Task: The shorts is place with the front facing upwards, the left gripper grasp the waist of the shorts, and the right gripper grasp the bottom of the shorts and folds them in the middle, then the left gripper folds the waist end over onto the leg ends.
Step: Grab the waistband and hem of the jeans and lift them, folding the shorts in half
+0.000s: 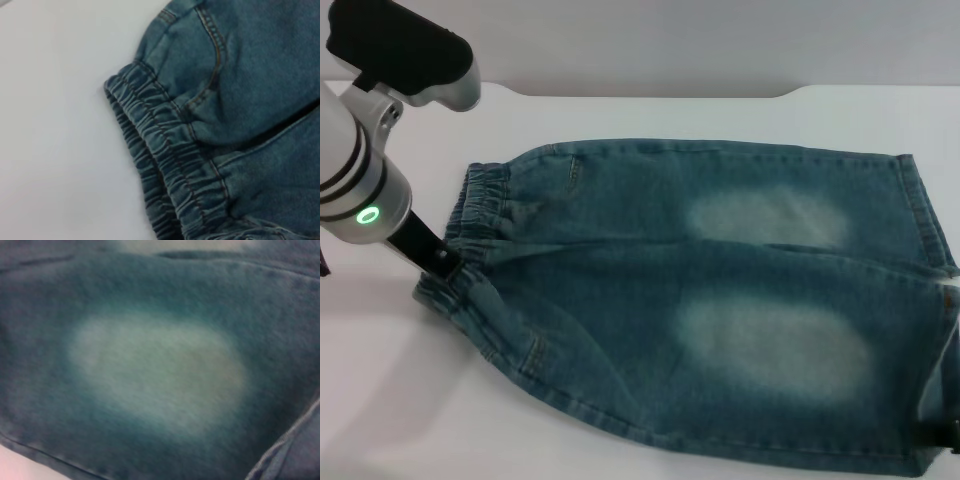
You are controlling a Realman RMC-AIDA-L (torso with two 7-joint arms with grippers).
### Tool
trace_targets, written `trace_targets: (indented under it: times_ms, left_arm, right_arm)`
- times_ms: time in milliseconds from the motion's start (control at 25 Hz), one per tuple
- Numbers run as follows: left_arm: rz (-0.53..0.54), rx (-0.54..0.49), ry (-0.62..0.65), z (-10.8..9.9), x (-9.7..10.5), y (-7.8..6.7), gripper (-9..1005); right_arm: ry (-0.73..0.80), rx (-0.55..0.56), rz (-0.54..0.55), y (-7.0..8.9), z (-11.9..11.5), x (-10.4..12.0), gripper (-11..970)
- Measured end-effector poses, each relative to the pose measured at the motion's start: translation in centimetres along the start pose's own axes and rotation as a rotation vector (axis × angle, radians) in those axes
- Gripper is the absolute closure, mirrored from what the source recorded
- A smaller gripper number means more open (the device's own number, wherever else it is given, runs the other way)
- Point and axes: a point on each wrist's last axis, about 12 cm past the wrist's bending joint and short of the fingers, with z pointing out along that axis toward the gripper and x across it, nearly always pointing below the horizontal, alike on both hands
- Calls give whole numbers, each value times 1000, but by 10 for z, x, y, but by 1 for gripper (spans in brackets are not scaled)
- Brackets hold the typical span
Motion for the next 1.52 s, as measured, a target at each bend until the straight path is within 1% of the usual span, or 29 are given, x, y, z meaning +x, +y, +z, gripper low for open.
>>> trace_targets:
  times_ms: [40, 80, 200, 360, 400, 480, 520, 600, 640, 720, 960, 1000, 1040, 1200, 1360, 1520]
  left_arm:
    - [0, 0, 0, 0, 0, 0, 907]
    - [-20, -3, -19, -2, 1, 4, 906]
    - [-53, -10, -60, -5, 4, 11, 904]
    - [-91, -27, -135, -8, 7, 19, 902]
    - [-91, -27, -135, -8, 7, 19, 901]
    - [-114, -45, -204, -8, 8, 23, 900]
    - [-123, -55, -241, -9, 9, 25, 899]
    - [-126, -58, -255, -9, 8, 26, 898]
    - [-132, -67, -289, -8, 7, 28, 897]
    - [-138, -74, -316, -6, 6, 29, 896]
    - [-172, -105, -411, -6, 8, 37, 892]
    - [-176, -109, -425, -6, 8, 38, 891]
    - [-180, -114, -445, -6, 7, 39, 890]
    - [-194, -127, -487, -2, 5, 43, 888]
    - [-209, -128, -515, 4, 3, 44, 885]
    - [-212, -121, -553, 13, -1, 41, 883]
  right_arm:
    - [-9, -10, -2, 1, -1, -1, 931]
    - [-22, -21, -6, 2, -3, -2, 931]
    - [-68, -38, -40, 7, -11, -7, 931]
    - [-166, -26, -156, 16, -21, -18, 931]
    - [-200, -15, -191, 18, -22, -21, 931]
    - [-269, 18, -244, 19, -25, -28, 932]
    - [-300, 35, -265, 19, -26, -31, 932]
    - [-355, 66, -299, 17, -28, -38, 932]
    - [-384, 85, -318, 16, -29, -41, 932]
    - [-448, 131, -357, 13, -32, -47, 932]
    - [-603, 271, -440, 4, -37, -54, 931]
    - [-643, 313, -453, 1, -39, -56, 931]
    - [-643, 313, -453, 1, -39, -56, 931]
    - [-707, 377, -463, -4, -39, -59, 931]
    - [-753, 454, -498, -8, -31, -57, 931]
    - [-781, 517, -517, -12, -9, -56, 932]
